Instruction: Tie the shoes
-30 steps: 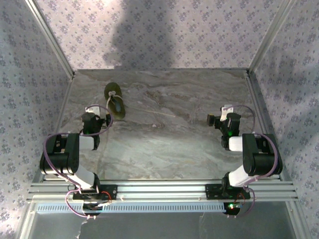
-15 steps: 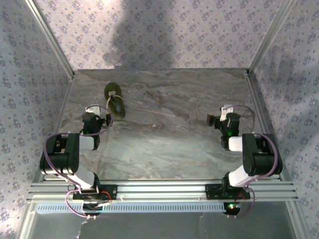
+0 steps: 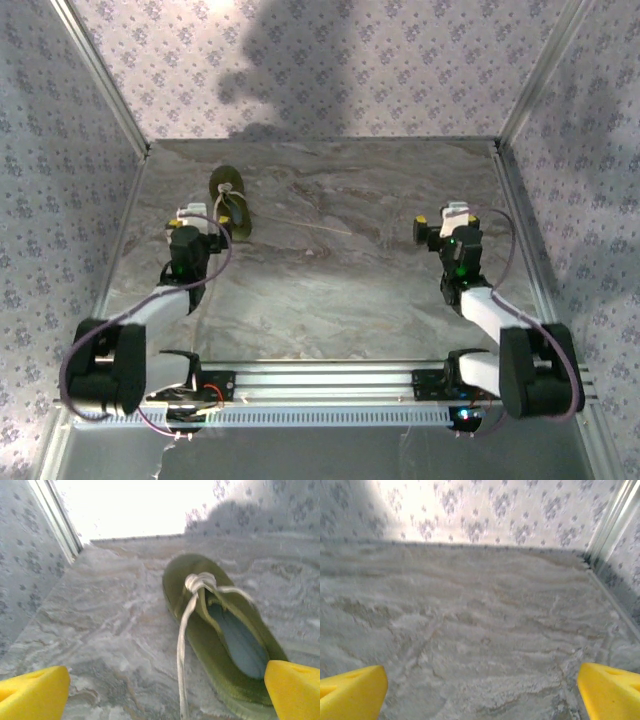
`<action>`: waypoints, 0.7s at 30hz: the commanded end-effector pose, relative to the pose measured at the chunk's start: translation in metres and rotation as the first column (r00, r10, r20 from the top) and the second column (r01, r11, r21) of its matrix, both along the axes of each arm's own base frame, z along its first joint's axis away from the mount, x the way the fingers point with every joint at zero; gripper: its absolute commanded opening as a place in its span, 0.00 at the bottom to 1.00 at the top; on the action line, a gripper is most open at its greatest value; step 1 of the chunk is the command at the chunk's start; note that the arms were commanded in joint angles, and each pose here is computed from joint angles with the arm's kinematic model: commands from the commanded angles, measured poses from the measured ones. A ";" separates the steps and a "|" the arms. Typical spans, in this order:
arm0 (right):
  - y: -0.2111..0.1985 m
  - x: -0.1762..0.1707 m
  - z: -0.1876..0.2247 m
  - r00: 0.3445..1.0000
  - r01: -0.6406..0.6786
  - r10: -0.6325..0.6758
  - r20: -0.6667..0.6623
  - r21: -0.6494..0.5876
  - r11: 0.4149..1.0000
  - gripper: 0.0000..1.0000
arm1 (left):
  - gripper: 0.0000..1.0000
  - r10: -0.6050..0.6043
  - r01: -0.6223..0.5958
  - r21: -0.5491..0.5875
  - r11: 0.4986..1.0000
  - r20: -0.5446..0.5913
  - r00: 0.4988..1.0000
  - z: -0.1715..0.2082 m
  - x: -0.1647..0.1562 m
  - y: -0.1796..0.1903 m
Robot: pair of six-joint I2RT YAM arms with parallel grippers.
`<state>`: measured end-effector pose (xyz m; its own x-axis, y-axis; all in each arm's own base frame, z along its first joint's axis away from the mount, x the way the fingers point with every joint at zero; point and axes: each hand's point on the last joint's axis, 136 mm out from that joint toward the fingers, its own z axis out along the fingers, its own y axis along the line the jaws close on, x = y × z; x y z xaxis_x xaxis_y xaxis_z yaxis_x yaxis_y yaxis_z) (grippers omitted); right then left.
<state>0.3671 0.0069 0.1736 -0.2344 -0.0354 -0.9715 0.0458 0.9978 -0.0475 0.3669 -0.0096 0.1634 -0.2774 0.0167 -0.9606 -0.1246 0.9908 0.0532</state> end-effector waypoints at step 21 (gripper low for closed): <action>-0.004 -0.037 0.033 0.970 0.189 -0.110 -0.215 0.391 0.901 0.99 | 0.99 0.100 -0.282 -0.331 0.901 -0.473 0.875 -0.020 -0.022 -0.021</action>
<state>0.3248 -0.0304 0.1871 -0.3303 0.4814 -0.8119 0.3830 0.8545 0.3509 0.3475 -0.0184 0.1439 -0.5811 -0.3910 -0.7137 -0.3748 0.9071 -0.1917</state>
